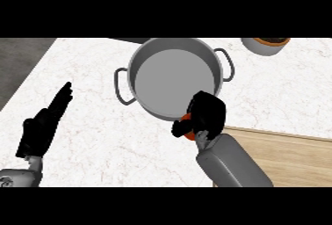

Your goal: Pick the tomato from the tray and place it in the pot

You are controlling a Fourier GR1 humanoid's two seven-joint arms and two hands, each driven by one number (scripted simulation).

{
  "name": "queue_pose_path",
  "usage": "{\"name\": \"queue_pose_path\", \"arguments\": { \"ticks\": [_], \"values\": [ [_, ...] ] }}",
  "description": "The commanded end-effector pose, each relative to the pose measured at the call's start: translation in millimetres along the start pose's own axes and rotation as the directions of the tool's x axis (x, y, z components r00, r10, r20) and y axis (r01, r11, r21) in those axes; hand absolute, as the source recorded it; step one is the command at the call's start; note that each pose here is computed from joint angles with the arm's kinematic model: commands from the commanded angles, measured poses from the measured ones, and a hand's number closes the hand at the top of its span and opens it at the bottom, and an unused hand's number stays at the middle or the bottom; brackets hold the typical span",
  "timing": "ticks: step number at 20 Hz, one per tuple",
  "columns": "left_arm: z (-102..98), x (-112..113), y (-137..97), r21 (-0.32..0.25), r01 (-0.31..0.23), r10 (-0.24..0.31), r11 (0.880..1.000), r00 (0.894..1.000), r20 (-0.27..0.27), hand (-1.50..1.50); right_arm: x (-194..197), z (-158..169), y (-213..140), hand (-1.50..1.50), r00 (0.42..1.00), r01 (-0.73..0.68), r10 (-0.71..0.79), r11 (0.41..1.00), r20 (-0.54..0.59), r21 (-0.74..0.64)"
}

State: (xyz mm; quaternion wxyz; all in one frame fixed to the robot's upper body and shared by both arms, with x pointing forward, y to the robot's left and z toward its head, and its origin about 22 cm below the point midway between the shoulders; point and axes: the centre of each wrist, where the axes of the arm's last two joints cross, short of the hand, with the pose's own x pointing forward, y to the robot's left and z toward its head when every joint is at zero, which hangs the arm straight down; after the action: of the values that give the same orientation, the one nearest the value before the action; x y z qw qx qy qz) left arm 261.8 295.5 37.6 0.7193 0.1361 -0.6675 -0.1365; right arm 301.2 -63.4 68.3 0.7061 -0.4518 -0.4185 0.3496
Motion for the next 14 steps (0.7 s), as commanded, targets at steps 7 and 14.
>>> {"name": "queue_pose_path", "arguments": {
  "ticks": [7, 14],
  "values": [
    [-4.5, -0.7, -11.8, -0.025, 0.015, -0.016, 1.0, 1.0, -0.018, 0.0, 85.1, 1.0, -52.1, 1.5, 0.991, -0.121, 0.081, 0.89, -0.107, -0.439],
    [-10.5, 2.7, -13.3, -0.022, 0.008, -0.009, 1.0, 1.0, -0.019, 0.0, 122.9, 7.0, -101.7, 1.5, 0.994, -0.021, -0.048, 0.808, -0.102, -0.589]
  ]
}}
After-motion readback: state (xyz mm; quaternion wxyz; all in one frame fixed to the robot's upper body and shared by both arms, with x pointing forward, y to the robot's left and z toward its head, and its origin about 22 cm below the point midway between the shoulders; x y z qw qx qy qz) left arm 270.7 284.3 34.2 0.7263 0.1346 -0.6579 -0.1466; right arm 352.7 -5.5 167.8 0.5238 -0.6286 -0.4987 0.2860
